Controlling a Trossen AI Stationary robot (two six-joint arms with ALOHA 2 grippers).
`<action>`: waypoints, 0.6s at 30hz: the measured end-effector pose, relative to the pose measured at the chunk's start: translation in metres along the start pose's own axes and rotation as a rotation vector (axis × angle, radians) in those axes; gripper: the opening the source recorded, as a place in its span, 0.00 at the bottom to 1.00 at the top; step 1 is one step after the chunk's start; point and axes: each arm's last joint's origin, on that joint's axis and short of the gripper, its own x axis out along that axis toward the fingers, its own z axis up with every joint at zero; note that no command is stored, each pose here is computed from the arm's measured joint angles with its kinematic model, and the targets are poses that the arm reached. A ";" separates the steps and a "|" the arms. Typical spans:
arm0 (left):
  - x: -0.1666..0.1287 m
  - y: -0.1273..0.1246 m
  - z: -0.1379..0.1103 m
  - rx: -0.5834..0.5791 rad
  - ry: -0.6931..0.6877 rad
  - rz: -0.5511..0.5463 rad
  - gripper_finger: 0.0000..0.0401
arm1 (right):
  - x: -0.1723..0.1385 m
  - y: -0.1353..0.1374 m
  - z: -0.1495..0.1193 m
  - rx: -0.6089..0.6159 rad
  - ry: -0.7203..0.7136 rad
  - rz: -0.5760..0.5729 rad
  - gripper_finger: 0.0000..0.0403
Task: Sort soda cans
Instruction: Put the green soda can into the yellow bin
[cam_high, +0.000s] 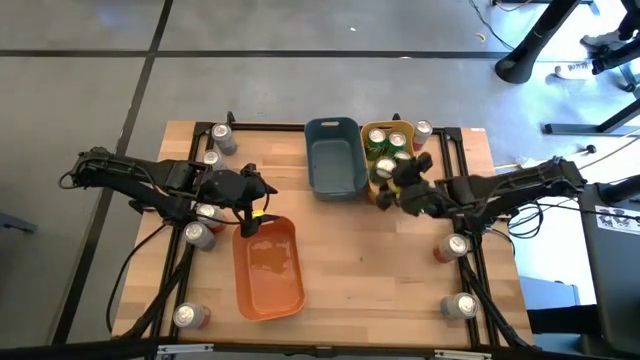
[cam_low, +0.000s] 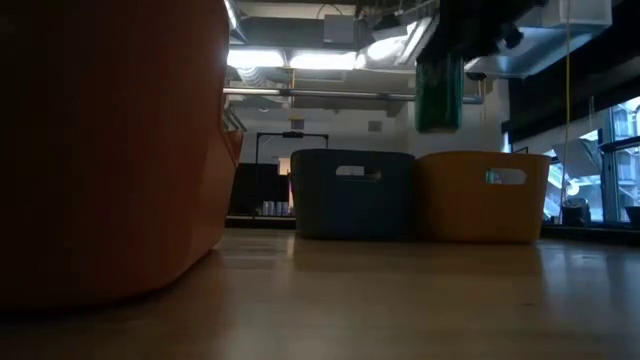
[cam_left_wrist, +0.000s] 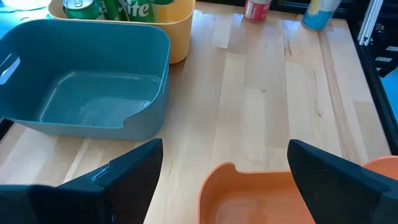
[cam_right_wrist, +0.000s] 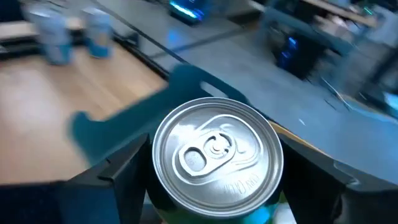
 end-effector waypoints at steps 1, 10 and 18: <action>0.000 0.000 0.000 0.000 0.000 0.000 0.83 | 0.005 -0.004 0.000 0.012 0.020 -0.022 0.71; 0.000 0.000 0.000 -0.016 0.003 0.001 0.83 | 0.053 -0.027 -0.023 0.129 0.100 -0.121 0.71; 0.000 0.000 0.000 -0.017 0.000 0.000 0.83 | 0.078 -0.030 -0.058 0.231 0.067 -0.112 0.71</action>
